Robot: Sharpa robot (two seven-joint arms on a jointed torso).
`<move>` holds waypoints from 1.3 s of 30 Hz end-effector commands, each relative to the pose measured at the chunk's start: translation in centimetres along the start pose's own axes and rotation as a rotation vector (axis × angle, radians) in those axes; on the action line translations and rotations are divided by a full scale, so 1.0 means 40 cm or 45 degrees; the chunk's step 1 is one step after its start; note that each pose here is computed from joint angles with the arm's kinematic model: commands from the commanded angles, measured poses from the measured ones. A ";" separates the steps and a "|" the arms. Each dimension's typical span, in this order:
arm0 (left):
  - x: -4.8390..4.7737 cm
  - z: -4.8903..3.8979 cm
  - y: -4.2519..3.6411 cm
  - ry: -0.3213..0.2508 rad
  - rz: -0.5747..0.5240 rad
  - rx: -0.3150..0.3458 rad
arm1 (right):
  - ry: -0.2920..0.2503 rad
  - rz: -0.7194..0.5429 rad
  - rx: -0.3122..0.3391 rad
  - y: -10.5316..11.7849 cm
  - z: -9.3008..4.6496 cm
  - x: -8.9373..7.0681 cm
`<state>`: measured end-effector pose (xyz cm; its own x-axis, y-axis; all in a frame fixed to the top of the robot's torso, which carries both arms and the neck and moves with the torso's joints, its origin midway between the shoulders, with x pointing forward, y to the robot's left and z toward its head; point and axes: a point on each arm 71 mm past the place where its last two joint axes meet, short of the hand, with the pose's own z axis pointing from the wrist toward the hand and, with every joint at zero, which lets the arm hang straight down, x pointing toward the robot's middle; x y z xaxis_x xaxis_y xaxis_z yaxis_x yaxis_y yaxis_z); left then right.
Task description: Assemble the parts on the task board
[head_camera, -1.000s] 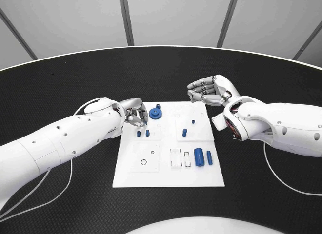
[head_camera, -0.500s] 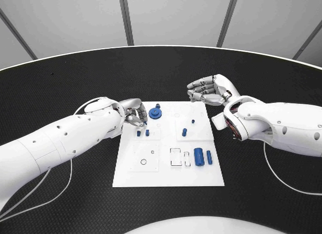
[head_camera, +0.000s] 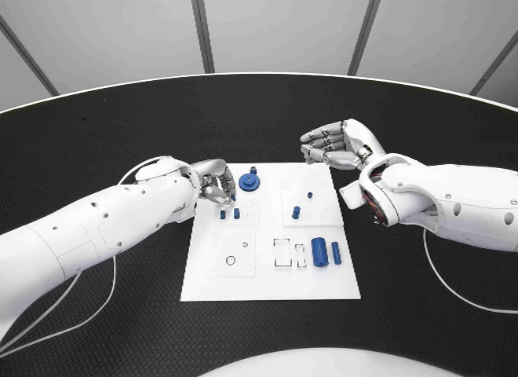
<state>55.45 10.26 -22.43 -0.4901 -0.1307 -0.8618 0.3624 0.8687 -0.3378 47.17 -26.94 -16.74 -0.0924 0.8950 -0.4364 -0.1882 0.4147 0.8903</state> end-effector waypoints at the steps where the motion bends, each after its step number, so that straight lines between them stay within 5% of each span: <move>1: 0.000 0.000 0.001 0.001 0.000 -0.001 | 0.000 0.000 0.000 0.000 0.000 0.000; 14: -0.003 -0.004 0.013 -0.013 -0.003 -0.017 | -0.001 -0.001 0.008 -0.003 0.001 -0.002; 20: -0.007 -0.014 0.035 -0.022 -0.008 -0.036 | 0.011 -0.007 0.036 -0.013 0.004 -0.009; 27: -0.021 -0.039 0.069 -0.085 -0.069 -0.017 | 0.117 -0.187 0.038 -0.033 0.009 -0.023; 32: -0.036 -0.066 0.095 -0.152 -0.253 0.025 | 0.245 -0.484 0.003 -0.045 0.009 -0.024; 39: -0.058 -0.127 0.133 -0.199 -0.772 0.084 | 0.389 -0.905 -0.022 -0.054 0.003 -0.010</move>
<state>54.68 16.42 -20.42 -0.4803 -0.5370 -0.6935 0.2189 0.6923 -0.6876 47.80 -28.40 -18.48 -0.2381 0.4613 -0.8547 -0.2598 0.8177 0.5137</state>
